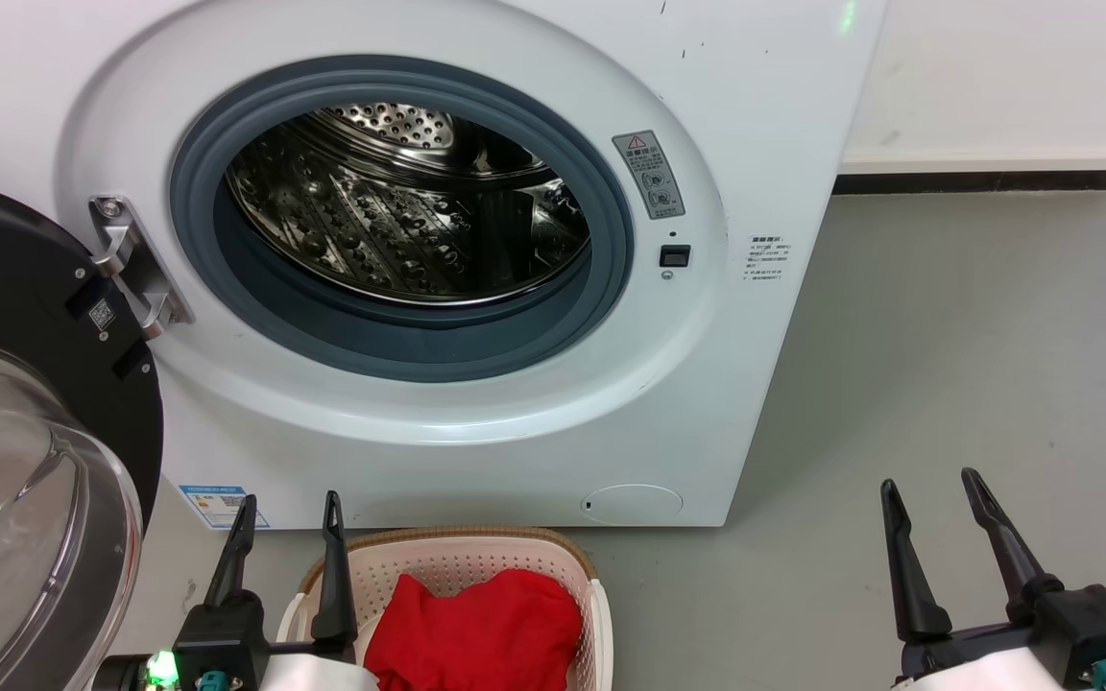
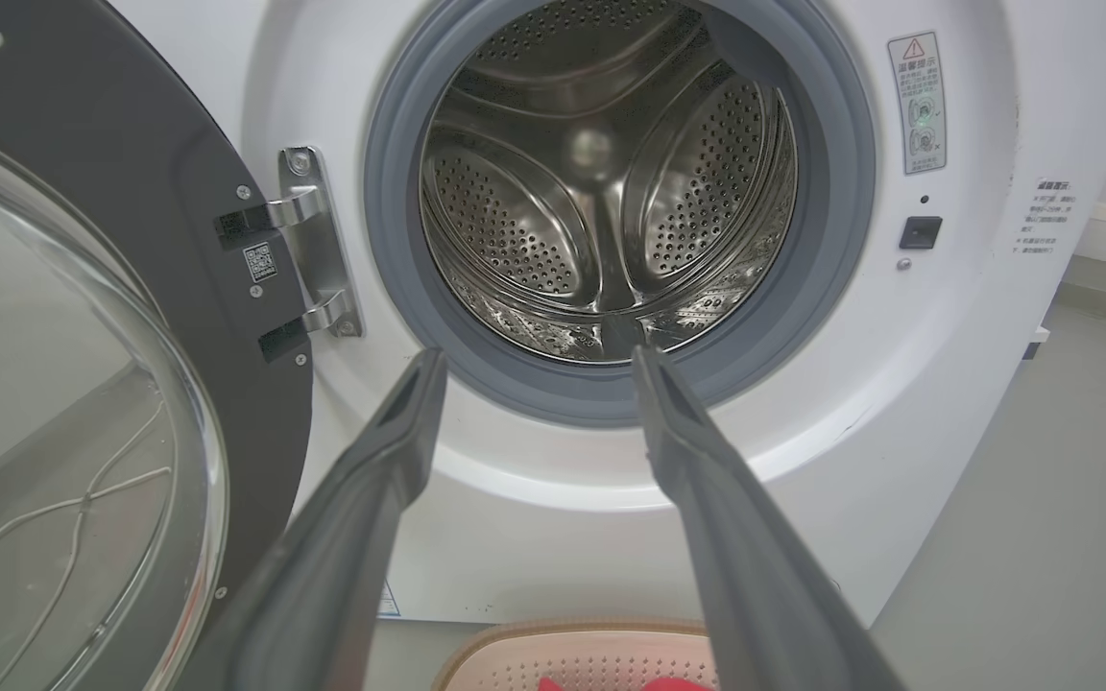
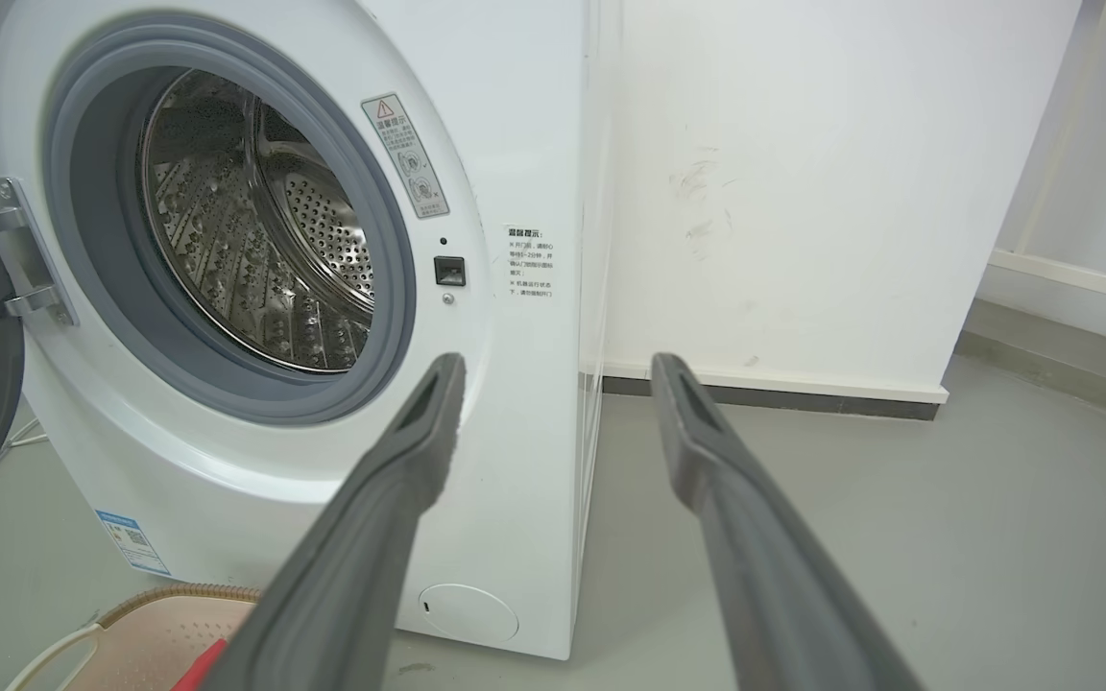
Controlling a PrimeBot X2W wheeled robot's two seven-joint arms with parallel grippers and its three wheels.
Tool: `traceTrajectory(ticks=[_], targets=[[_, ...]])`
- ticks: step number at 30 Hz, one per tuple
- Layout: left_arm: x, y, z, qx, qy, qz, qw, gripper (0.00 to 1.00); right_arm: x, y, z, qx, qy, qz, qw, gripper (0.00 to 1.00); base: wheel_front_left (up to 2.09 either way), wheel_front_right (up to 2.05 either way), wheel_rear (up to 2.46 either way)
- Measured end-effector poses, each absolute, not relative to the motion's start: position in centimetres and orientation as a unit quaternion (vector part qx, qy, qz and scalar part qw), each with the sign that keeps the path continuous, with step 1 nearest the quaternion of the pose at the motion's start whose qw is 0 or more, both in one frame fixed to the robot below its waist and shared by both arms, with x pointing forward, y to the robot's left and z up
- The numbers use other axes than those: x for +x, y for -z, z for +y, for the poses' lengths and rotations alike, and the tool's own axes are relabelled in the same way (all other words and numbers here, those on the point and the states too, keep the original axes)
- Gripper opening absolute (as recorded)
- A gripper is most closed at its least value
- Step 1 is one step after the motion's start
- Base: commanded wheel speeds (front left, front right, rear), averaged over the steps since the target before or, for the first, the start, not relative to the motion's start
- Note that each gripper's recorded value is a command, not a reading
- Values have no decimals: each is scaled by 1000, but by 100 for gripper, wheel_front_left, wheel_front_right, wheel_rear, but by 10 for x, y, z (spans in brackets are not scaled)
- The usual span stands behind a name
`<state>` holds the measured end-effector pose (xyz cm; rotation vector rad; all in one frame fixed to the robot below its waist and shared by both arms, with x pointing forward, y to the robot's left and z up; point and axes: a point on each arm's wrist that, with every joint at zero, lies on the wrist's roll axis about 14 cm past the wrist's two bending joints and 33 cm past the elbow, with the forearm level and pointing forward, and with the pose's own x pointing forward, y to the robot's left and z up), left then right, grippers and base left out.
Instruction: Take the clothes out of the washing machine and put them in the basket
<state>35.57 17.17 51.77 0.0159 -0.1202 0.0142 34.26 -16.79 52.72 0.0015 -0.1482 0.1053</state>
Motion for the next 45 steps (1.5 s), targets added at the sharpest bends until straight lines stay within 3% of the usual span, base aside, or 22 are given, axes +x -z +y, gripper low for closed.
traceTrajectory(ticks=[6,7,14,28,45], targets=[[356,-518,172,11,-6,-60,998,100,342,-527,-169,3,-51,-74,996,100,0,0,0],[356,-517,171,11,-5,-59,998,0,342,-527,-169,3,-51,-73,996,0,0,0,0],[348,-488,173,6,-8,-11,1000,0,337,-503,-169,9,-50,-36,998,0,0,0,0],[351,-475,185,-134,-35,28,990,0,342,-497,-180,151,-21,-16,988,0,0,0,0],[359,-472,190,-280,-49,45,958,0,352,-495,-188,292,0,-7,957,0,0,0,0]])
